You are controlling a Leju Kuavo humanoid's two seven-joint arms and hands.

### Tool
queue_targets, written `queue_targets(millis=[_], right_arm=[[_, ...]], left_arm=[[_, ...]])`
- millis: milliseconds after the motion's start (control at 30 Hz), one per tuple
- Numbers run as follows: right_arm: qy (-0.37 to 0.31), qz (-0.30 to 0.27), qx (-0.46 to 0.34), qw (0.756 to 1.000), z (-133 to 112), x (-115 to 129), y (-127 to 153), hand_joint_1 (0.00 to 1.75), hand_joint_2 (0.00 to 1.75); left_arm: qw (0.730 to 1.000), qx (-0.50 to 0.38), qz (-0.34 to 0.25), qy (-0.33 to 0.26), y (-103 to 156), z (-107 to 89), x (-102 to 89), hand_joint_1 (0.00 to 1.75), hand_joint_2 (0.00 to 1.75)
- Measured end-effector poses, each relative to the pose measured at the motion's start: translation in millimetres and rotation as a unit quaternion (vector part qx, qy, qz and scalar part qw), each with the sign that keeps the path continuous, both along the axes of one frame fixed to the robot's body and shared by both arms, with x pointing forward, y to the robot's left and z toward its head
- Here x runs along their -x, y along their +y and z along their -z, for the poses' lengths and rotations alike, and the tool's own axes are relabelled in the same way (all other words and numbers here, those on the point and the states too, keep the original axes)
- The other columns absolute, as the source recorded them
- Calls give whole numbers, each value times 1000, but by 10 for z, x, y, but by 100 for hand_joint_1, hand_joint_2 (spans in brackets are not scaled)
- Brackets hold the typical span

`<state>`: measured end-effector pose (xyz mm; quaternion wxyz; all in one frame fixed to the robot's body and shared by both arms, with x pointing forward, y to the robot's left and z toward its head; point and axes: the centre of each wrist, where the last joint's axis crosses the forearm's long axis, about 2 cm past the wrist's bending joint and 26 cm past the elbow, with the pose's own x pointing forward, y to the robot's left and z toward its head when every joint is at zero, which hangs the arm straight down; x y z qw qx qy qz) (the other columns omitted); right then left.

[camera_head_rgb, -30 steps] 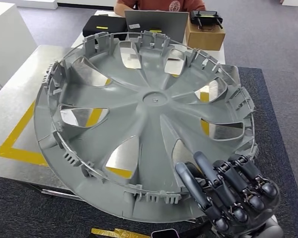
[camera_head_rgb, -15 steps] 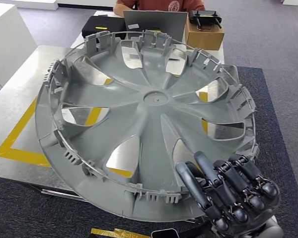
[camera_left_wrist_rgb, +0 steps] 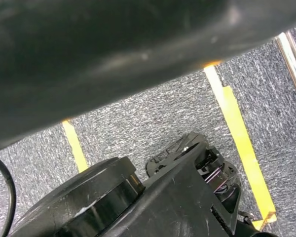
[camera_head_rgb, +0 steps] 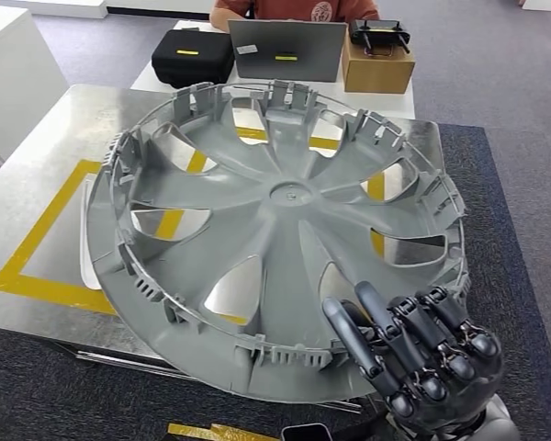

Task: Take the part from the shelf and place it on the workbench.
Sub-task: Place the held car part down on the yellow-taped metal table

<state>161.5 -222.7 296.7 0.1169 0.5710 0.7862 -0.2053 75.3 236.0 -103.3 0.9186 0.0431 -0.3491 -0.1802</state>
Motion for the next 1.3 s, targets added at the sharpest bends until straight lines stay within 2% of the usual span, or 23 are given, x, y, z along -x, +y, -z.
queue_targets(millis=[600, 1300], right_arm=[[35, 15, -1, 999, 134, -73, -30, 175, 175], [143, 100, -1, 985, 601, -291, -350, 175, 175]], left_arm=[[1000, -1, -1, 0, 33, 4, 1, 0, 0], [1000, -2, -7, 0, 44, 5, 4, 0, 0]])
